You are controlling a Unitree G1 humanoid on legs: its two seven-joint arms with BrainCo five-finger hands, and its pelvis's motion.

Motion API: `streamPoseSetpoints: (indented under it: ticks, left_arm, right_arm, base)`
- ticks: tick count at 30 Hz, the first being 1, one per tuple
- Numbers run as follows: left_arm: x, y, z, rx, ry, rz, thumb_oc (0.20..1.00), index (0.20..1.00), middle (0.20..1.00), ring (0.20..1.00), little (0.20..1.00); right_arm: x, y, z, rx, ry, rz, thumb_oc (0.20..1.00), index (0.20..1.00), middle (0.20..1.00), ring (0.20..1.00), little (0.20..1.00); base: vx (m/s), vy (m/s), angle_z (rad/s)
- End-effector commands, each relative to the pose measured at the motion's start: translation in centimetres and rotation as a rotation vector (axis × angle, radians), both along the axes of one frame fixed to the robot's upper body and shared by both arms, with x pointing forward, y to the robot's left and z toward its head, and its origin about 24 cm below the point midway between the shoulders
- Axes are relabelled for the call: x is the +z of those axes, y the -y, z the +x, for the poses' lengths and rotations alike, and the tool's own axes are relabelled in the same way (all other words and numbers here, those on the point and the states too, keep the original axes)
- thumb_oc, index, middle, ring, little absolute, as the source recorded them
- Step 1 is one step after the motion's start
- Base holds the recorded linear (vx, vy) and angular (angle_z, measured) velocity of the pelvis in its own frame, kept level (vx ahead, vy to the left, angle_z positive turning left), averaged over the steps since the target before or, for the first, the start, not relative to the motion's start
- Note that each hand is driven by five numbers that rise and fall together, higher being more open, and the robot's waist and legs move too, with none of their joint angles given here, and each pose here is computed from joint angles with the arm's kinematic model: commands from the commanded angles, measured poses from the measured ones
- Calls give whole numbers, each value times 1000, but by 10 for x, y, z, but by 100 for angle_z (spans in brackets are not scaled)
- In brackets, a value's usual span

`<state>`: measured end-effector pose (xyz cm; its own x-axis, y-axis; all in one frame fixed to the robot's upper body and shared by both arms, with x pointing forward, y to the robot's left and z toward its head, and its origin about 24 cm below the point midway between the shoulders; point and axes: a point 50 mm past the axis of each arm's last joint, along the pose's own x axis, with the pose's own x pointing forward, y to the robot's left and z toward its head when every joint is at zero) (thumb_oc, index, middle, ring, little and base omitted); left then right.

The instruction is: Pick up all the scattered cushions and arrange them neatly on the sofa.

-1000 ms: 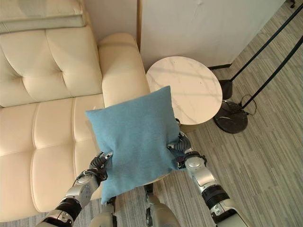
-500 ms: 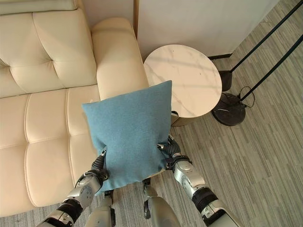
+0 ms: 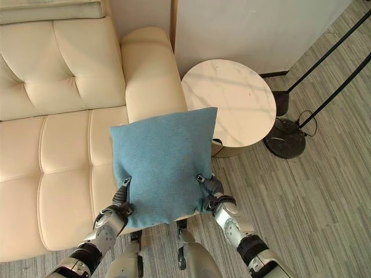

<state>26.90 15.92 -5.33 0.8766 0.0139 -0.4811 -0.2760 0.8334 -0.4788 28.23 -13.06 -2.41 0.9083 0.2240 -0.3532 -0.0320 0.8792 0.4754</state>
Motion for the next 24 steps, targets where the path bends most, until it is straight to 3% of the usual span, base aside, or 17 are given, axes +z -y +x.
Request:
streamPoseSetpoints:
  ticks: [1, 4, 18, 24]
  left_arm:
    - [63, 133, 8, -483, 317, -262, 200, 200, 200, 200, 200]
    - [77, 110, 5, -512, 445, -122, 200, 200, 200, 200, 200]
    - [103, 66, -4, -410, 600, -20, 200, 200, 200, 200, 200]
    - [78, 64, -16, -372, 456, -82, 200, 200, 200, 200, 200]
  right_arm:
    - [29, -147, -44, 536, 63, 381, 200, 200, 200, 200, 200]
    - [34, -142, -53, 592, 111, 399, 200, 200, 200, 200, 200]
    - [64, -139, -58, 609, 267, 459, 200, 200, 200, 200, 200]
    - [49, -118, -49, 501, 221, 368, 200, 200, 200, 200, 200]
  base:
    - [2, 66, 5]
    - [39, 183, 4]
    - [-75, 114, -7]
    - [-219, -135, -15]
